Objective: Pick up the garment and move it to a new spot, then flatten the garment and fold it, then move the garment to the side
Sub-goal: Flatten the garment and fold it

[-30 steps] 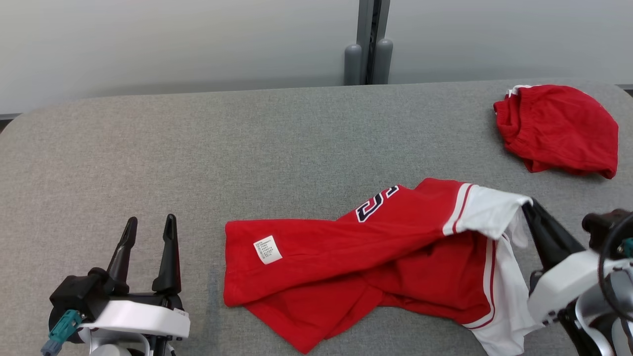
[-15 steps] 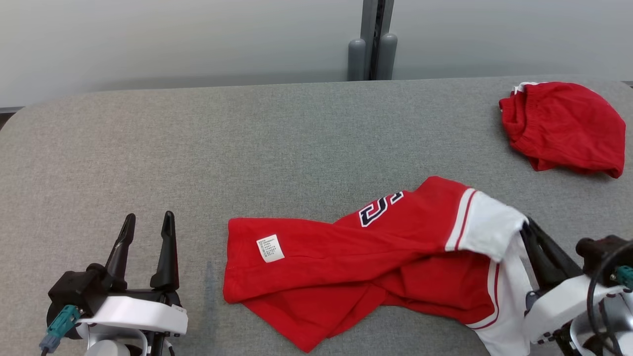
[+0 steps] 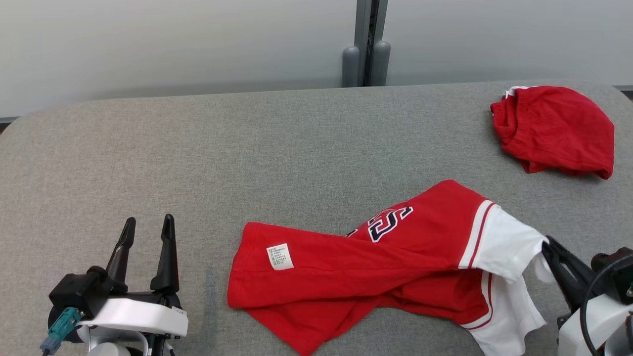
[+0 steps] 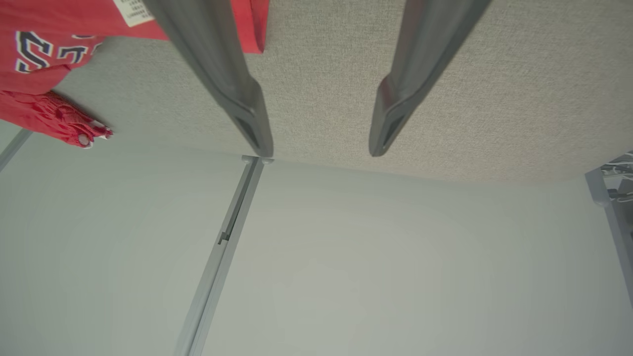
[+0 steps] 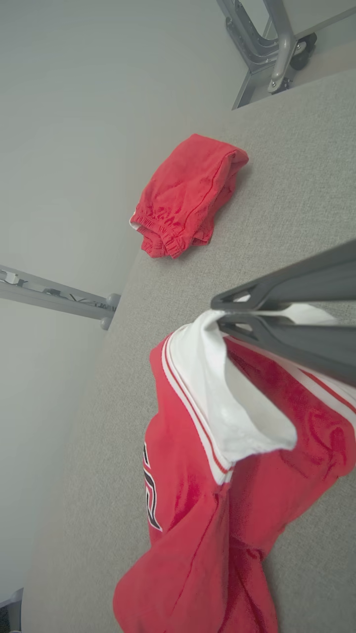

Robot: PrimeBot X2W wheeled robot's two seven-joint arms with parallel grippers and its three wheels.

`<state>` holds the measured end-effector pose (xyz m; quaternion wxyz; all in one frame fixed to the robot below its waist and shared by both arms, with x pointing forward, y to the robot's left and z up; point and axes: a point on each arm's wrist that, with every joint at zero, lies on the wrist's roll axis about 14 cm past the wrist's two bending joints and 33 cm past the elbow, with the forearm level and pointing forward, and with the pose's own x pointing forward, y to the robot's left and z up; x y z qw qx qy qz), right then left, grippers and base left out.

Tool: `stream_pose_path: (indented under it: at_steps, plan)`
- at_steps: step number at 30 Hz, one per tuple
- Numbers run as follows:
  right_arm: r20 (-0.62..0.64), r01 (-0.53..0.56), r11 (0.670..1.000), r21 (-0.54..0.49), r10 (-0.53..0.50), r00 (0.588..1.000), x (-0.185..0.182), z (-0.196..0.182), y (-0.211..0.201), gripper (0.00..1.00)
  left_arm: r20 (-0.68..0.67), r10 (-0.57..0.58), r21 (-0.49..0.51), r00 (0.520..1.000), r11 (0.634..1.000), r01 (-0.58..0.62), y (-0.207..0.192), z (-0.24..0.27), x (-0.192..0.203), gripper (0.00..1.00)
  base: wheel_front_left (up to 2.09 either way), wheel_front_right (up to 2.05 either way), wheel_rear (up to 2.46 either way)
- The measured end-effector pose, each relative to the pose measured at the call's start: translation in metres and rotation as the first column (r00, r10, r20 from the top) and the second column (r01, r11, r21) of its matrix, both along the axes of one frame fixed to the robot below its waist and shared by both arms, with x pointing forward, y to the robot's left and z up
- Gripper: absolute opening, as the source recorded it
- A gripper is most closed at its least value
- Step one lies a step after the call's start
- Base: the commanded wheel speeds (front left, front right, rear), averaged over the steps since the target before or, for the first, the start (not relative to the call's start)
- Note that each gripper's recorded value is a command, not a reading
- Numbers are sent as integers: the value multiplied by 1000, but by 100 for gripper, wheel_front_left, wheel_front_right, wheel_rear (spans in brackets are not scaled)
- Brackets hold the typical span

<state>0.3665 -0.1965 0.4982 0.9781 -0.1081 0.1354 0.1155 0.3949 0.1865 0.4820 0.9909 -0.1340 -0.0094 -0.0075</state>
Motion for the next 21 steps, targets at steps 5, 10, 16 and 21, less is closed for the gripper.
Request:
stream_pose_path:
  at_steps: [5,10,16,21]
  plan:
    - [-90,-13,999,40,16,996,-11,-20,6,17,-3,-5,-3,1000,1000,5,-2,-1,1,100,0,0,0]
    - [-204,-13,996,86,31,979,-21,-48,16,100,-5,-7,-1,1000,1000,7,-2,-2,2,100,0,0,0]
    - [-249,-18,993,113,46,967,-25,-52,17,100,-9,-7,8,1000,1000,7,0,-3,3,100,0,0,0]
    - [-39,-19,969,248,29,999,-6,-1,21,100,-9,-15,16,1000,1000,15,-1,-3,4,100,0,0,0]
